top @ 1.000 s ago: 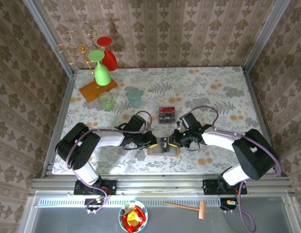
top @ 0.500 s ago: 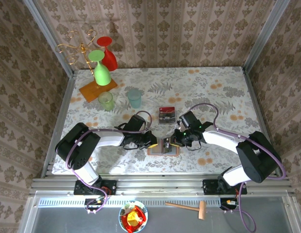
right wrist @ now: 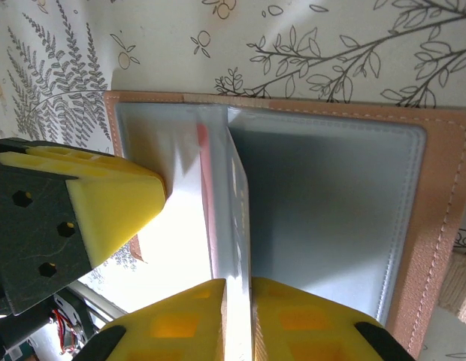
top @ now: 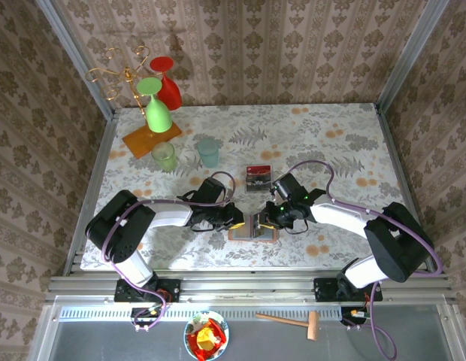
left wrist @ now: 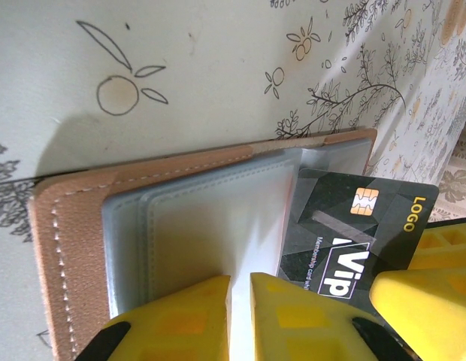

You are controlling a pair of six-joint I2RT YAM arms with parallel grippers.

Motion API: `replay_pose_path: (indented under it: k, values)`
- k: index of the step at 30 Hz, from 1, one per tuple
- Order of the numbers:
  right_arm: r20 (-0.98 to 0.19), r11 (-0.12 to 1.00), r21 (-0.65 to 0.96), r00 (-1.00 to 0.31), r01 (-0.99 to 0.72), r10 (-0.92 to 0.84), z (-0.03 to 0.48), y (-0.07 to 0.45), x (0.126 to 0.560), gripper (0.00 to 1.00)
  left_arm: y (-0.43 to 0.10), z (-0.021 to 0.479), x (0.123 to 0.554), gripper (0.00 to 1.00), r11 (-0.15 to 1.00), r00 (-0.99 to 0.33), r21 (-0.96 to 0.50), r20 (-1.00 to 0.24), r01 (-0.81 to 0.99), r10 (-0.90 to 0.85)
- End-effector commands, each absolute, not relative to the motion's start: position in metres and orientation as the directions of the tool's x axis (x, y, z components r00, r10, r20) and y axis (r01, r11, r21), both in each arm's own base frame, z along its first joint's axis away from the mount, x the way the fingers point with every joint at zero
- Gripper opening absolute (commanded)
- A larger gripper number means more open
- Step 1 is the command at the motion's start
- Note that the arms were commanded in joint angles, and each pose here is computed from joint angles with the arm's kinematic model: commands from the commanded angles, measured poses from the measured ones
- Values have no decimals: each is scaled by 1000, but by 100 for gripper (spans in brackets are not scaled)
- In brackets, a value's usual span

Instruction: Take the credit cards out of the card holder

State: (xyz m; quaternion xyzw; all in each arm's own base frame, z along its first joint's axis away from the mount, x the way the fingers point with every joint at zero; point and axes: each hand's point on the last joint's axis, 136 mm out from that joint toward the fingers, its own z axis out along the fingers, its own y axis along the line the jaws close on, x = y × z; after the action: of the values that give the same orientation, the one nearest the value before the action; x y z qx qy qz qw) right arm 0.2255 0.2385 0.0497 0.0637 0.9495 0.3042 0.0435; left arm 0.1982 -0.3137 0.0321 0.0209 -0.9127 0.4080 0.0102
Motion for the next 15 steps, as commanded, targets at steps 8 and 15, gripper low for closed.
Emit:
replay_pose_path:
  k: [8, 15]
  values:
    - [-54, 828, 549, -984, 112, 169, 50, 233, 226, 14, -308, 25, 193, 16, 677, -998, -733, 55, -62, -31]
    - [-67, 833, 545, -985, 95, 156, 51, 233, 228, 9, -305, 25, 191, 16, 681, -998, -730, 55, -65, -36]
